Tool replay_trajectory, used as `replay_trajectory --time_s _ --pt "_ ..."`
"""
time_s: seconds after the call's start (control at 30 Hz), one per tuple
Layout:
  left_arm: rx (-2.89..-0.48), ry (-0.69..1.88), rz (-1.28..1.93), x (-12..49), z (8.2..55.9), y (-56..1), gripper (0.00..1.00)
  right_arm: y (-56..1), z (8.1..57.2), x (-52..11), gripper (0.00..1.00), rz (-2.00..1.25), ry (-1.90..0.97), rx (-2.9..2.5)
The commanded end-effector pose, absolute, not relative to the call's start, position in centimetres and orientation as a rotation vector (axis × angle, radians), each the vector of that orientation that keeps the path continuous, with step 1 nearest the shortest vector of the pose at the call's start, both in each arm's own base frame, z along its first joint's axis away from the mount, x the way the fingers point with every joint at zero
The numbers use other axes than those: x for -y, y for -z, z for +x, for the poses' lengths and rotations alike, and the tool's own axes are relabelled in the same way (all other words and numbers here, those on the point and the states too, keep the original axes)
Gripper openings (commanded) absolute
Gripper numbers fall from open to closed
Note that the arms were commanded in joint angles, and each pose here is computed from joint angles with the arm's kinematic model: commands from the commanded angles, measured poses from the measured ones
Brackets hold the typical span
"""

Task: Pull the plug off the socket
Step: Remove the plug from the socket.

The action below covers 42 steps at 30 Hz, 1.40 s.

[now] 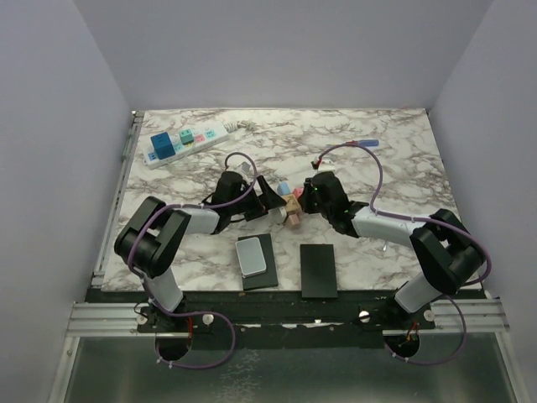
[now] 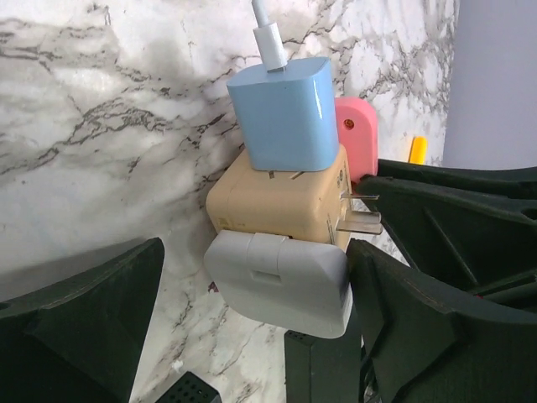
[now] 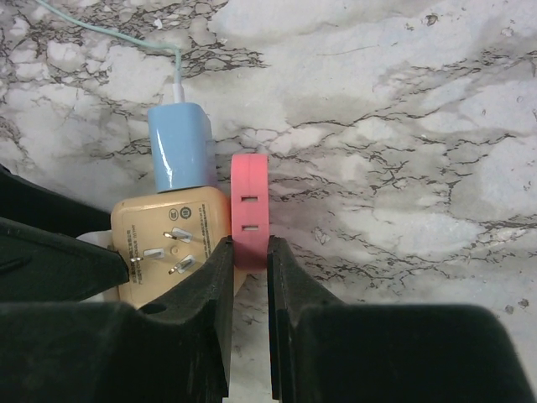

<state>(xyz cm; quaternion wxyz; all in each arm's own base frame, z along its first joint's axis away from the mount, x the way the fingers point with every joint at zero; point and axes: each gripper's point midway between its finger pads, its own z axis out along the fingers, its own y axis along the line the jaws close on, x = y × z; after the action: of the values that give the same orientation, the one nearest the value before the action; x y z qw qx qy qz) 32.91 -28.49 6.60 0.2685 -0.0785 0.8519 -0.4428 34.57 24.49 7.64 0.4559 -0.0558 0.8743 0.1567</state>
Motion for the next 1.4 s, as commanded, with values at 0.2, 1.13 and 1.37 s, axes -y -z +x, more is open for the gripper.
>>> replay_trajectory --time_s 0.2,1.13,1.37 --pt "-2.257 1.210 -0.274 29.4 32.2 -6.5 0.93 -6.8 33.7 -24.1 0.00 -0.073 -0.406 -2.193" --pt "-2.058 1.387 -0.184 31.7 32.4 -9.8 0.26 -12.5 33.3 -23.2 0.48 0.043 -0.434 -2.152" --pt "-2.019 1.417 -0.030 32.1 31.5 -11.5 0.16 -14.2 33.0 -22.7 0.52 0.059 -0.416 -2.157"
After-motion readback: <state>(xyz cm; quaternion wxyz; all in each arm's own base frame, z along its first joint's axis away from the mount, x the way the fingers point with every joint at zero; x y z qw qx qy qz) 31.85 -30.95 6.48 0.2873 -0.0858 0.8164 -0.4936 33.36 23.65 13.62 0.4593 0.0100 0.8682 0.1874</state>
